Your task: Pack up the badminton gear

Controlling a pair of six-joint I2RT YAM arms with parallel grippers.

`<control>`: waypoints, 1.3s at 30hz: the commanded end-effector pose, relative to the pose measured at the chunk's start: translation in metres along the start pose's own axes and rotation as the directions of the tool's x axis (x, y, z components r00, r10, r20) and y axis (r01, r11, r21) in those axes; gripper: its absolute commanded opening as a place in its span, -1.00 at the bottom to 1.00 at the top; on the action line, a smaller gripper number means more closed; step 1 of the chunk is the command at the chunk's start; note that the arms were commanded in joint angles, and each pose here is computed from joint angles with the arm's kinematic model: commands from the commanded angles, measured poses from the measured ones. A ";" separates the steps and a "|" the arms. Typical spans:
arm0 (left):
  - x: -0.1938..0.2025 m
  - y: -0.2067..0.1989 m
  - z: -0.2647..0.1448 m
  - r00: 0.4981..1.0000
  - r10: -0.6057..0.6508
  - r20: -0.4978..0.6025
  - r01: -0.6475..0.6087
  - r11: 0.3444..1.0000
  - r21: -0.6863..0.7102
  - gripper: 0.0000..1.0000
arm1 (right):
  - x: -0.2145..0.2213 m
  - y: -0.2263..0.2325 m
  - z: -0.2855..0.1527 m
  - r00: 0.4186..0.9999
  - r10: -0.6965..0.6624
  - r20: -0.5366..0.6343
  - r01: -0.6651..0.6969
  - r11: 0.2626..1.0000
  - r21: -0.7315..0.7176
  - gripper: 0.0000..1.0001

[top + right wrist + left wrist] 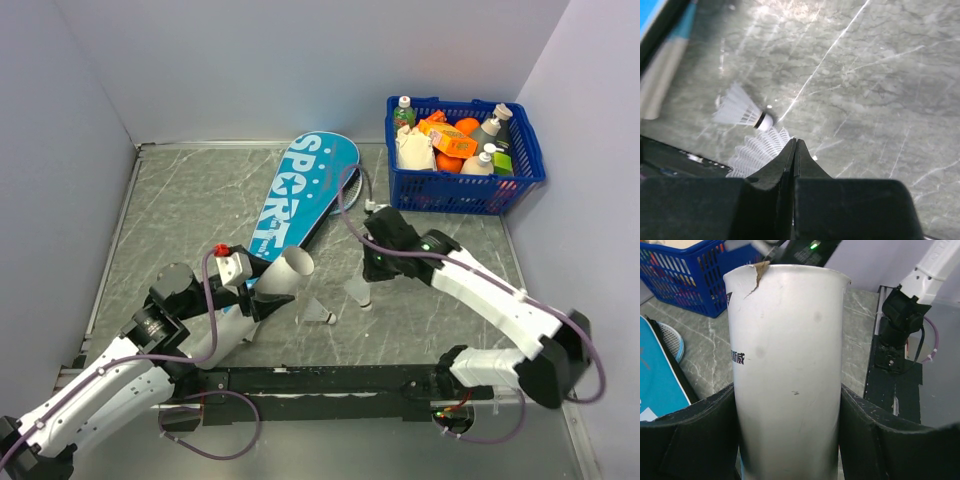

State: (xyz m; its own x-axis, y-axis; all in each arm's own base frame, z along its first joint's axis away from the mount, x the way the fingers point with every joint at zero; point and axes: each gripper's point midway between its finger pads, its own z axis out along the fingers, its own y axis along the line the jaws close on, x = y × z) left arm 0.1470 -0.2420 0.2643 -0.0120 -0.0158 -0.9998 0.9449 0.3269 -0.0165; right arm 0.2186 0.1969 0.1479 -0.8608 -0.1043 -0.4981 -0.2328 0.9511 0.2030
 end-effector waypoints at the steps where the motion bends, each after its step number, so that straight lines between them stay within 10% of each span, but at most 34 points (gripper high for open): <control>1: -0.011 0.005 0.003 1.000 0.014 0.028 -0.014 1.000 -0.022 -0.98 | -0.016 0.000 -0.026 0.989 0.044 0.142 -0.039 0.999 -0.034 -1.00; 24: -0.001 -0.018 0.004 1.000 0.022 0.018 -0.024 0.993 0.117 -0.98 | -0.103 0.114 -0.238 0.823 0.171 0.542 0.267 0.726 -0.634 -1.00; 39: -0.014 -0.025 -0.002 0.997 0.034 0.074 -0.044 0.990 0.137 -0.98 | -0.110 0.155 -0.243 0.831 0.276 0.483 0.271 0.557 -0.785 -1.00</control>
State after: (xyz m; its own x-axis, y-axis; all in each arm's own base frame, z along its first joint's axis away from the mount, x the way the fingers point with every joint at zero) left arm 0.1289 -0.2471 0.2660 -0.0084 -0.0247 -0.9997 0.9739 0.2266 -0.0138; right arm 0.1727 0.2688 0.4234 -0.5563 0.2925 -0.7778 -0.6887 0.3615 0.6285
